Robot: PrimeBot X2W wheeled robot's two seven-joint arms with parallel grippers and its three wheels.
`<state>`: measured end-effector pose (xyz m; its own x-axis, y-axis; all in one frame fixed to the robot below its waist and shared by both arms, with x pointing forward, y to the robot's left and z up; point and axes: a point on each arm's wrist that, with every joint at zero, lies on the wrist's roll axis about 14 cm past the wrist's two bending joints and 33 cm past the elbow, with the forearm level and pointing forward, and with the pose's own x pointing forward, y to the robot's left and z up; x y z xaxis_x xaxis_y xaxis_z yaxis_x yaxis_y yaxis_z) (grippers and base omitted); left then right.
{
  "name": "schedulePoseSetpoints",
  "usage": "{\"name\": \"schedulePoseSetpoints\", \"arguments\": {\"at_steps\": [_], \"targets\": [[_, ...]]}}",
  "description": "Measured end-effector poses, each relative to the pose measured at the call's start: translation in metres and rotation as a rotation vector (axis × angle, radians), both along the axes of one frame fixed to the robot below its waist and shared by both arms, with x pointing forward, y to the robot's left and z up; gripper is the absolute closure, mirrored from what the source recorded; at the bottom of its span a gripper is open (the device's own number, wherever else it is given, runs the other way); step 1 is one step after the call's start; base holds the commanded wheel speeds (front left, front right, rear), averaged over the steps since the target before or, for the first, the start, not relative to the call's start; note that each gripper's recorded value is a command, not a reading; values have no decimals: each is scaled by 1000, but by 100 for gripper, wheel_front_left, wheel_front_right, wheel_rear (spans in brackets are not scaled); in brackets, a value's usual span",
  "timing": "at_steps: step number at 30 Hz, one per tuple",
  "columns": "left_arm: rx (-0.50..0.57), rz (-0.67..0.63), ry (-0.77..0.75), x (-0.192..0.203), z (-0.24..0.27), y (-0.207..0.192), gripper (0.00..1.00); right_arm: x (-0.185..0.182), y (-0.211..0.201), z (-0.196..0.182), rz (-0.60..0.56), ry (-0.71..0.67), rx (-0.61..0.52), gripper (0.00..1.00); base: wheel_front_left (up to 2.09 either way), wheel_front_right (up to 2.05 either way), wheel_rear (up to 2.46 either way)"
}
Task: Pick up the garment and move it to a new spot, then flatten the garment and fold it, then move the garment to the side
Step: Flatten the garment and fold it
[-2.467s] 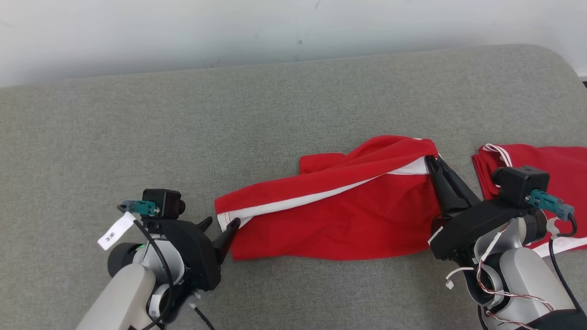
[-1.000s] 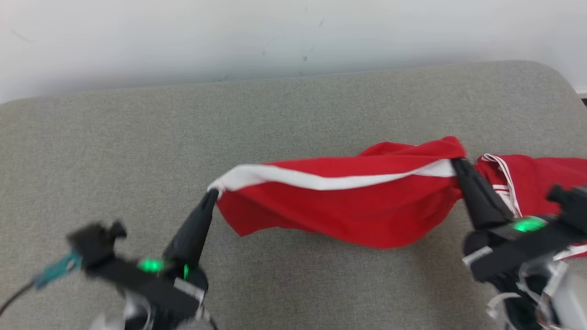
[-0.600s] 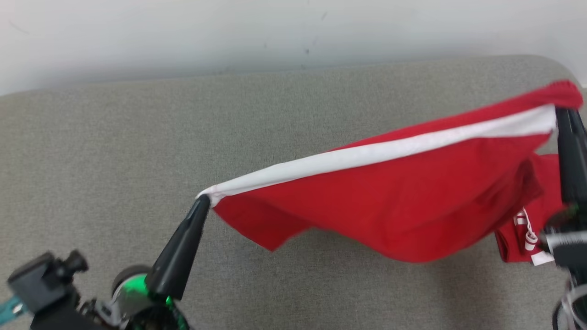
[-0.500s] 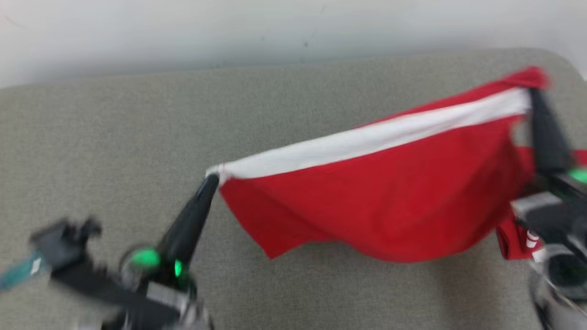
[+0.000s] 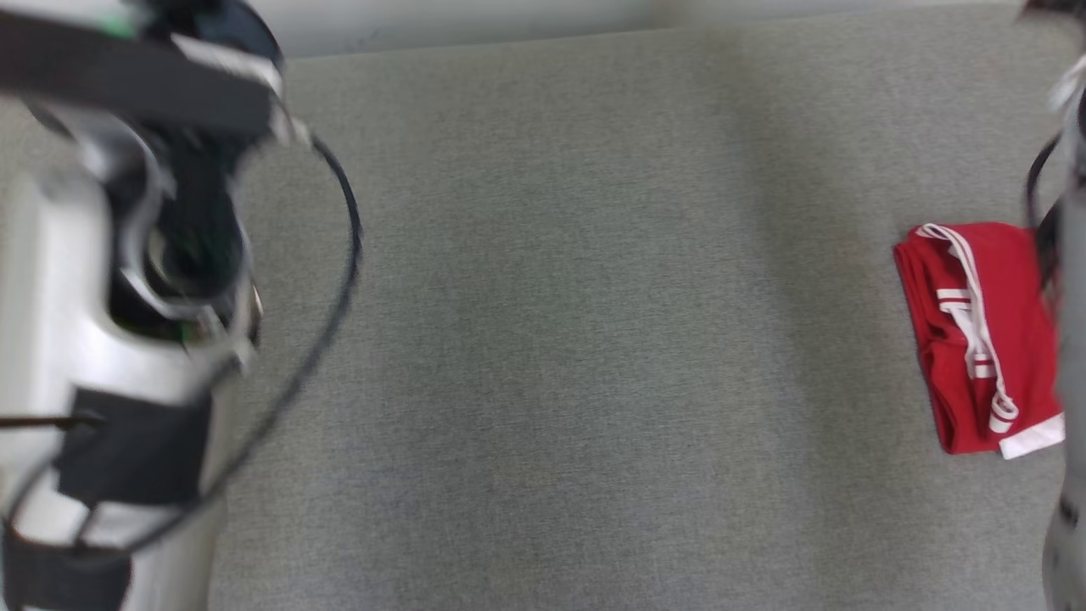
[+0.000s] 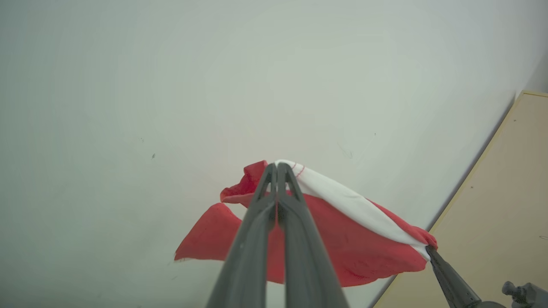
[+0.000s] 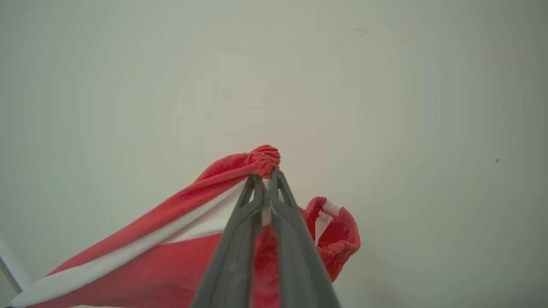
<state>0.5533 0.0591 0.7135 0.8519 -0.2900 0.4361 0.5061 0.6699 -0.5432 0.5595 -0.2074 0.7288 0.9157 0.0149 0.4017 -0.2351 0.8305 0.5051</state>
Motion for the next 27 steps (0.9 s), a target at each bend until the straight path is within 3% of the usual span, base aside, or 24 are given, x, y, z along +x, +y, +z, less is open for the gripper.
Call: {"name": "schedulePoseSetpoints", "arguments": {"at_steps": [7,11,18,27], "targets": [[230,18,381,-17,-170,10,100,-17,18,-197,90,515,-98,100,0,0,0],[338,21,590,-42,-254,25,100,-40,31,-269,130,704,-98,100,0,0,0],[389,28,708,-62,-300,35,100,-50,38,-307,154,805,-85,100,0,0,0],[313,56,729,-108,-305,44,100,-85,41,-316,184,824,-113,100,0,0,0]]}}
